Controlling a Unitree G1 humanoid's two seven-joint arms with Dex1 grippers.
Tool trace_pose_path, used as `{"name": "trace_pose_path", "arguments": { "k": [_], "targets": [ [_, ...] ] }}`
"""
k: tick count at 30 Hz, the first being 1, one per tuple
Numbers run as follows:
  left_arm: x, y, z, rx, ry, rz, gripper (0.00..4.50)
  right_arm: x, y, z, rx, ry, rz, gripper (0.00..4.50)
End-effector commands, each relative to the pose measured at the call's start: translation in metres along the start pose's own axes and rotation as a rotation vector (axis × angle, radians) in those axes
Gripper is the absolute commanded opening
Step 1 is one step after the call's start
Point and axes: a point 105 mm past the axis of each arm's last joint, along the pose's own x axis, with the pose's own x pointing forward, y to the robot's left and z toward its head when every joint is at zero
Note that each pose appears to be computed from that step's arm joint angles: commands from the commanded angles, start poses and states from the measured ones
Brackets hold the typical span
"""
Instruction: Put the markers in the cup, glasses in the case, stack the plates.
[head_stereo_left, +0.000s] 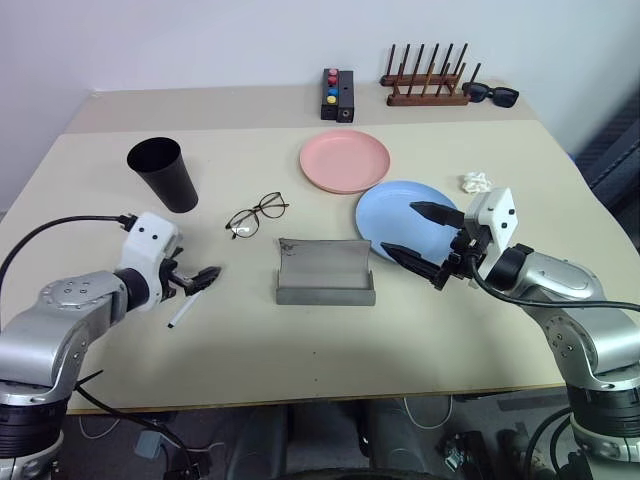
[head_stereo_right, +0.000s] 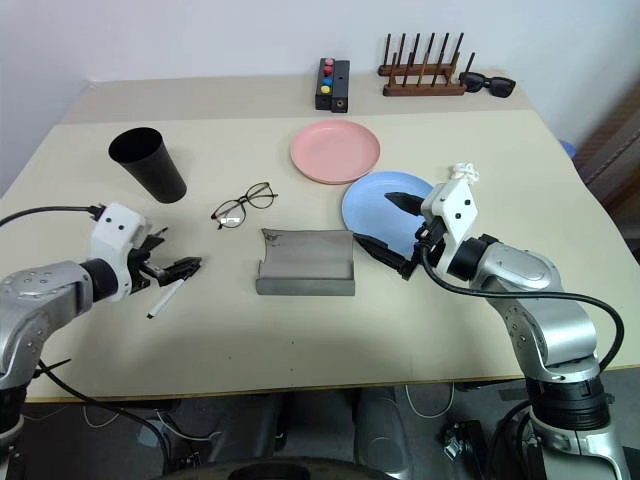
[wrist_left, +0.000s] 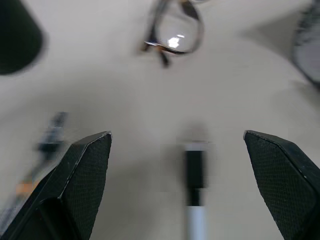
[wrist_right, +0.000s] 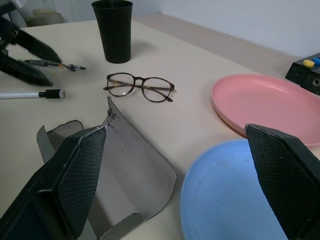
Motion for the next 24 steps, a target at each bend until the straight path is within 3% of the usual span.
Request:
{"name": "trace_pose_path", "arguments": {
  "k": [1,7,10,17,18,22,24],
  "targets": [
    [0.001,-0.011,-0.002,-0.009,0.029,-0.010,4.32,0.002,0.008,0.016,-0.030,-0.050,0.038,4.50],
    [0.012,-0.018,-0.012,-0.061,0.104,0.000,4.32,0.004,0.017,0.020,-0.029,-0.044,0.099,4.50],
    [0.015,-0.018,-0.021,-0.076,0.152,0.021,3.60,0.006,0.017,0.020,-0.031,-0.049,0.099,4.50],
    [0.016,-0.011,-0.026,-0.094,0.164,0.058,0.32,0.007,0.018,0.017,-0.026,-0.052,0.098,4.50],
    [0.016,-0.010,-0.026,-0.094,0.161,0.066,0.06,0.007,0.018,0.017,-0.025,-0.052,0.098,4.50],
    [0.016,0.000,-0.014,-0.060,0.103,0.112,0.06,0.007,0.019,0.015,-0.022,-0.053,0.100,4.50],
    [0.013,0.011,0.018,-0.053,-0.071,0.153,0.06,0.008,0.019,0.015,-0.021,-0.055,0.103,4.50]
  ]
}}
